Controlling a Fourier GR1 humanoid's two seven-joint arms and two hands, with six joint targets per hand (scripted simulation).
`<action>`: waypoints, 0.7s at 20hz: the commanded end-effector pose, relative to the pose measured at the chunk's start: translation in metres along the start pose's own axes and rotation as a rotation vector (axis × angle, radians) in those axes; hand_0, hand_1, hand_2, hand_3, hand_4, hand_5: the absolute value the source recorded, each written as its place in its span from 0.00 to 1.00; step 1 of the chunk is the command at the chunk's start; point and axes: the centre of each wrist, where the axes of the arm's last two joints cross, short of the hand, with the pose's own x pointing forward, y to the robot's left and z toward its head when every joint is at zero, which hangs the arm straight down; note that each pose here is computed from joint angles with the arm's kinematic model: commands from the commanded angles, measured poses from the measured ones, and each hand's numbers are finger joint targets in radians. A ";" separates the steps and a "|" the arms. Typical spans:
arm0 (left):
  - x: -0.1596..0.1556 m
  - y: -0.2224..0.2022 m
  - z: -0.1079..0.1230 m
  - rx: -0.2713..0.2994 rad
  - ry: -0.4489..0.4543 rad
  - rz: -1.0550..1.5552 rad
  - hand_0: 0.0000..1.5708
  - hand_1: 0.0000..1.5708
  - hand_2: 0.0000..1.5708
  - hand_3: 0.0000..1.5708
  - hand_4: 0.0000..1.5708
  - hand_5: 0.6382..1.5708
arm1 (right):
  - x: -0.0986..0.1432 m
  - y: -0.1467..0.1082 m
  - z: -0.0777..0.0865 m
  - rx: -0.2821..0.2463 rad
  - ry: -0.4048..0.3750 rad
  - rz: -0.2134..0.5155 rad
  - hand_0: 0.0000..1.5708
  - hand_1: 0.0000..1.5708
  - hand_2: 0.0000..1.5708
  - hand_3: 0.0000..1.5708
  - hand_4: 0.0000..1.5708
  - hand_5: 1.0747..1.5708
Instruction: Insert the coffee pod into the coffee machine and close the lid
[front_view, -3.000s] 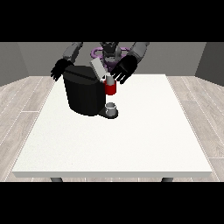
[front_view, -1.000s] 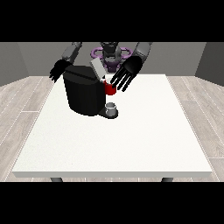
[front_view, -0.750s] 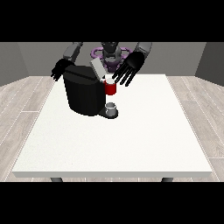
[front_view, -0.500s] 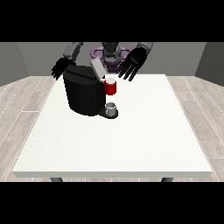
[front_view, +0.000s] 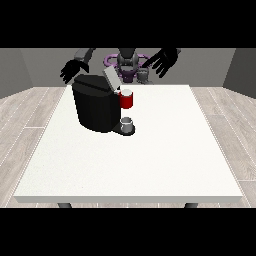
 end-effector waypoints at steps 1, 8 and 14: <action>-0.048 -0.035 0.024 0.033 -0.005 0.280 0.00 0.00 0.00 0.00 0.15 1.00 | -0.015 -0.018 0.017 -0.040 0.035 0.006 0.00 0.00 0.00 0.00 0.31 1.00; -0.087 -0.102 0.058 0.014 0.076 0.458 0.00 0.00 0.00 0.00 0.12 1.00 | 0.014 -0.039 0.006 0.093 0.016 0.065 0.00 0.00 0.00 0.00 0.24 1.00; -0.117 -0.102 0.088 0.023 0.141 0.570 0.00 0.00 0.00 0.00 0.00 1.00 | 0.060 -0.021 -0.010 0.153 -0.063 0.108 0.00 0.00 0.00 0.00 0.03 1.00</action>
